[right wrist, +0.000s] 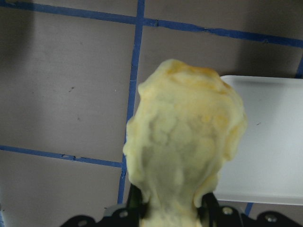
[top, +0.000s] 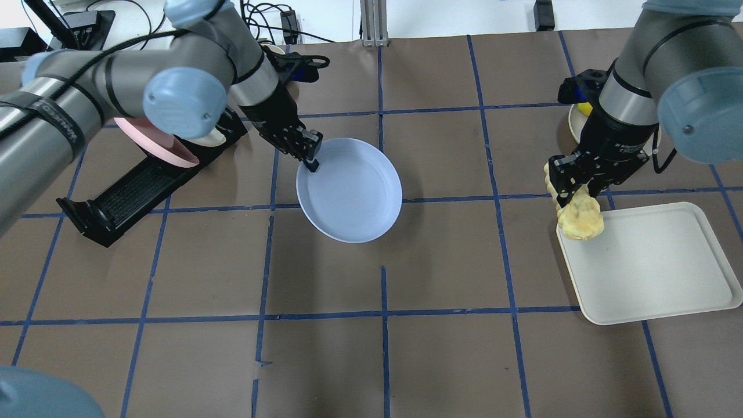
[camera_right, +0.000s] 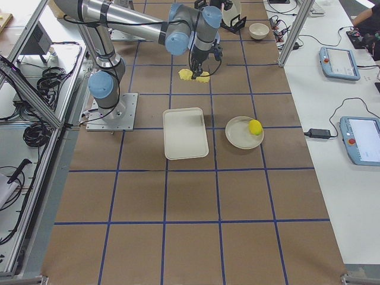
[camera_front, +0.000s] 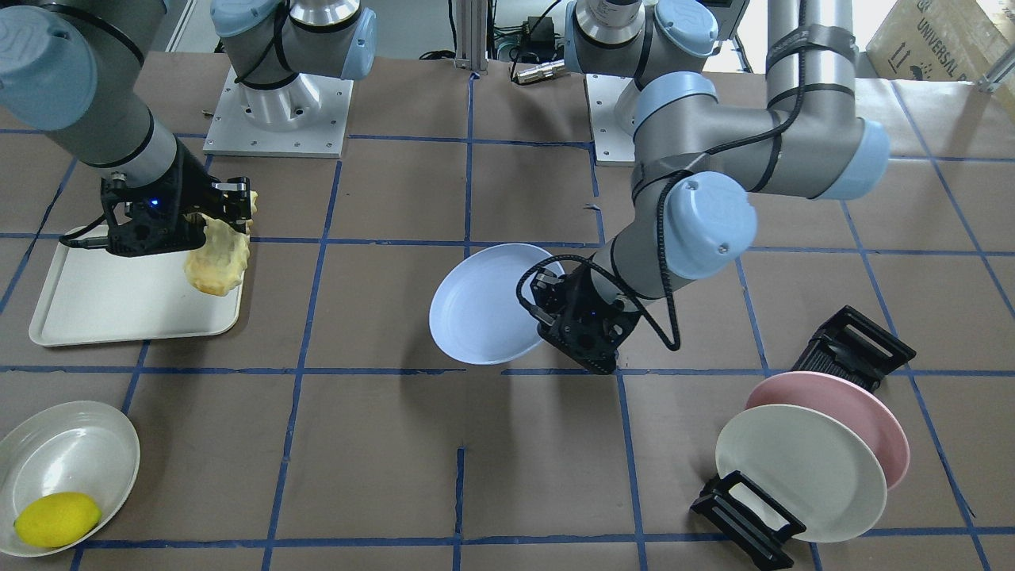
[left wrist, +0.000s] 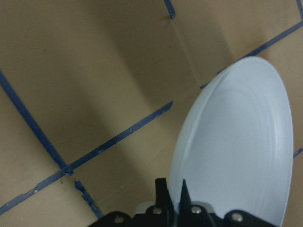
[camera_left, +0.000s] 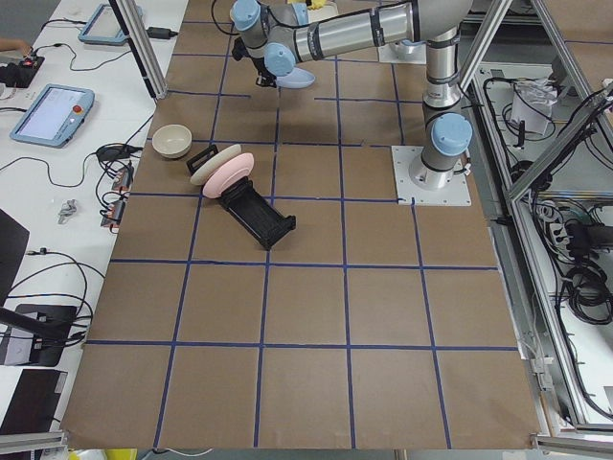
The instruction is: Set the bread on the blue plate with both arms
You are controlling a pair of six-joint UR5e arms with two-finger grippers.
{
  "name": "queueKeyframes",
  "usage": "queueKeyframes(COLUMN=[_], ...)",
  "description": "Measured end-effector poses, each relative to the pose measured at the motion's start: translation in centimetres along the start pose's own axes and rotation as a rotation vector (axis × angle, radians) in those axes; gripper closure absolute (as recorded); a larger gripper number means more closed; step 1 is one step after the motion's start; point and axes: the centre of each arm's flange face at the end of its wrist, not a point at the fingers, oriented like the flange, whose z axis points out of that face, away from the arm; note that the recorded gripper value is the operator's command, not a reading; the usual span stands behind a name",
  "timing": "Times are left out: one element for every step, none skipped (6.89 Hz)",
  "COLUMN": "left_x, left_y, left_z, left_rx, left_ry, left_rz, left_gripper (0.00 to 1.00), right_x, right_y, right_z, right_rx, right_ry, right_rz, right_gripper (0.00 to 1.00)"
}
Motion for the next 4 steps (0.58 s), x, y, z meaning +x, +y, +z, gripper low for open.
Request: queueKeyframes(left_x=[1.1, 1.6, 1.8, 1.7], left_y=[-0.7, -1.4, -2.0, -2.3], left_z=[2.7, 4.8, 6.5, 7.7], left_rx=[0.018, 0.029, 0.032, 0.03], left_ry=[0.015, 0.027, 0.034, 0.037], left_rz=[0.004, 0.0, 0.0, 0.0], left_gripper=[0.91, 0.89, 0.57, 0.15], right_x=[-3.0, -8.2, -13.6, -17.7], right_y=[-1.0, -2.2, -3.2, -4.6], right_z=[0.7, 1.6, 2.9, 5.0], right_rx=[0.006, 0.039, 0.078, 0.112], right_ry=[-0.003, -0.007, -0.004, -0.001], right_rz=[0.011, 0.01, -0.011, -0.021], right_gripper=[0.52, 0.52, 0.52, 0.52])
